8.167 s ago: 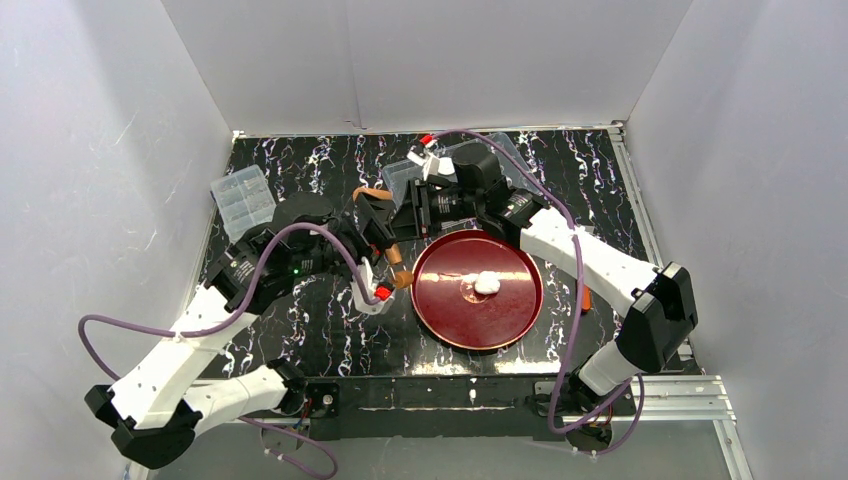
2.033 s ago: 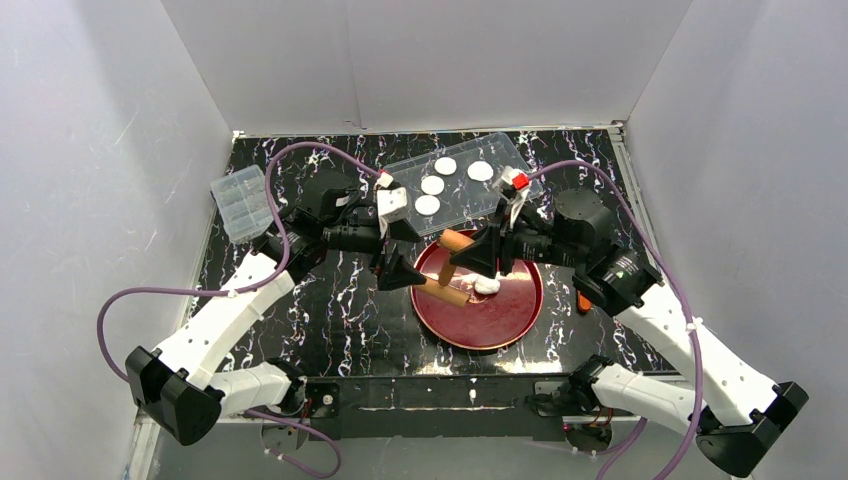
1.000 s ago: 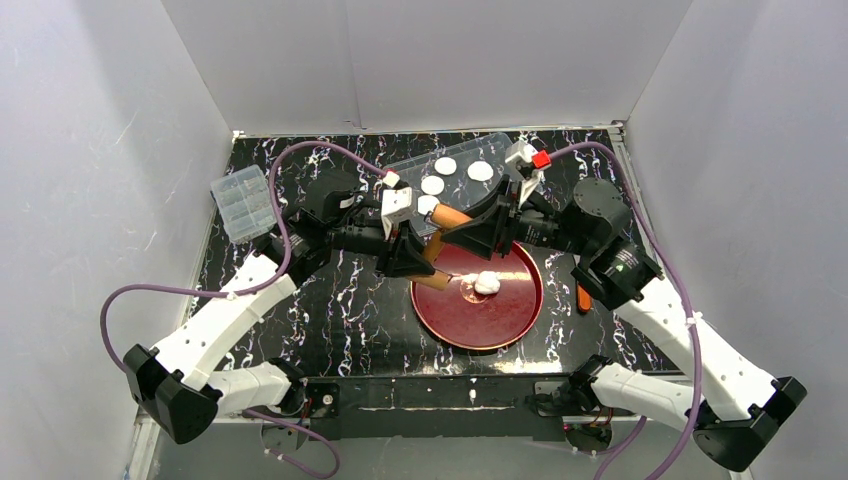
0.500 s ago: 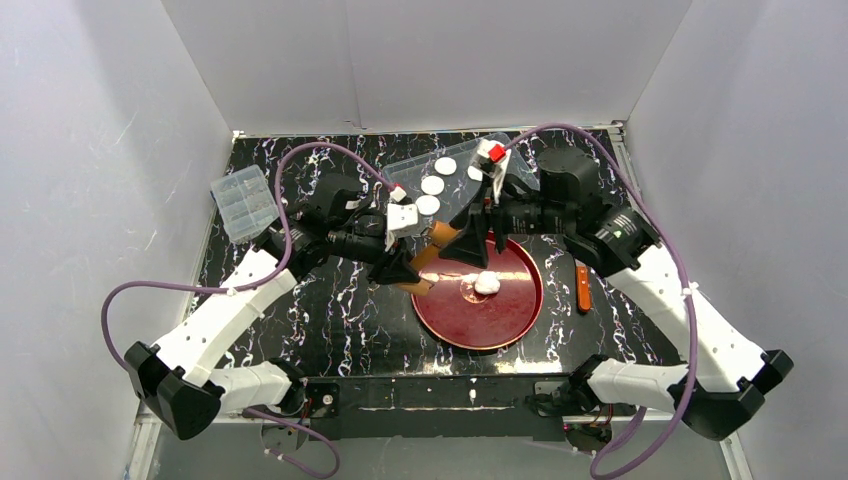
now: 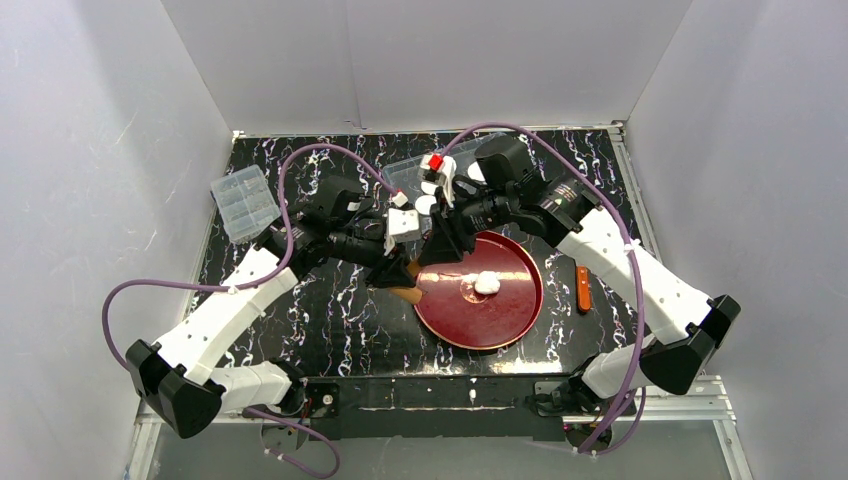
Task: Roll out the dumpling wrappers from the dough
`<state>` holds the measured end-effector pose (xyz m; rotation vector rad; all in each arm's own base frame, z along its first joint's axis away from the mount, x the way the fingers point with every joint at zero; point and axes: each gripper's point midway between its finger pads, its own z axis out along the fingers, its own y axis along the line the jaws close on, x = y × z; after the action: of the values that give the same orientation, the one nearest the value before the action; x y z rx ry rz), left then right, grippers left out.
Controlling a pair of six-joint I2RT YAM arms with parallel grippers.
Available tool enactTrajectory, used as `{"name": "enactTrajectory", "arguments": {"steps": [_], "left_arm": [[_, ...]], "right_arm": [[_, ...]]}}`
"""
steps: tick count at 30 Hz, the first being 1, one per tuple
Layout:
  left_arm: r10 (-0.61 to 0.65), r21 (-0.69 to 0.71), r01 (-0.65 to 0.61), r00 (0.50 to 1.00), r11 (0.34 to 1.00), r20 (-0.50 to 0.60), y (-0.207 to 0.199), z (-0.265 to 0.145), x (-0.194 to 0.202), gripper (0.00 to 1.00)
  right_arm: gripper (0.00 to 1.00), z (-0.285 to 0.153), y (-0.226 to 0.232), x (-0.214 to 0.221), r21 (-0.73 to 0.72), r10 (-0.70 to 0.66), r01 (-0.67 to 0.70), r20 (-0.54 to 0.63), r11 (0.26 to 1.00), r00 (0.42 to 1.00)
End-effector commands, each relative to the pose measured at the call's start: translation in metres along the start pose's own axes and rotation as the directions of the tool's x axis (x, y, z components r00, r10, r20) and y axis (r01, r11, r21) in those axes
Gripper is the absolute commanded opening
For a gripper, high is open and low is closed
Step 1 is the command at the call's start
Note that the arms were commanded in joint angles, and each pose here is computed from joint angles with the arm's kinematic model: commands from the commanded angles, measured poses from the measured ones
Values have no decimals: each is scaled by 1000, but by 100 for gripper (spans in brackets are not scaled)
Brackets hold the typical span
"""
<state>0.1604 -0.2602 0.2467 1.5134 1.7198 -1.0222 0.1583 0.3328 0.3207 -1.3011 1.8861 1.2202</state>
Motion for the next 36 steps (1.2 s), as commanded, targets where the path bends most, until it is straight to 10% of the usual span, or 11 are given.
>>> {"name": "enactTrajectory", "arguments": {"steps": [1,8,9,10,11,23,36], "left_arm": [[78,17,-79,994,997,80,-8,-8,-29,0],[78,-16,-77,993,997,83,-3,-9,-31,0],[79,-53,-75,993,996,83,3,-10,-31,16],[76,-101,-68,994,993,77,11,-10,-29,78],[92,-142,-81,993,987,75,18,-11,-29,96],[123,-254,-116,992,960,14,31,-23,-15,98],[-462,-557,279,859,782,-219,45,-60,50,96]], "right_arm": [[5,2,-4,-5,13,-11,11,25,1000,1000],[1,-5,-6,-8,61,-7,4,54,998,999],[1,-5,-10,-7,90,5,-10,53,996,999],[1,-6,-15,-4,119,19,-24,42,993,999],[1,-7,-21,0,148,35,-39,31,988,999],[1,-39,-92,39,388,313,-337,126,858,941],[1,-86,-131,94,546,502,-531,218,649,837]]}}
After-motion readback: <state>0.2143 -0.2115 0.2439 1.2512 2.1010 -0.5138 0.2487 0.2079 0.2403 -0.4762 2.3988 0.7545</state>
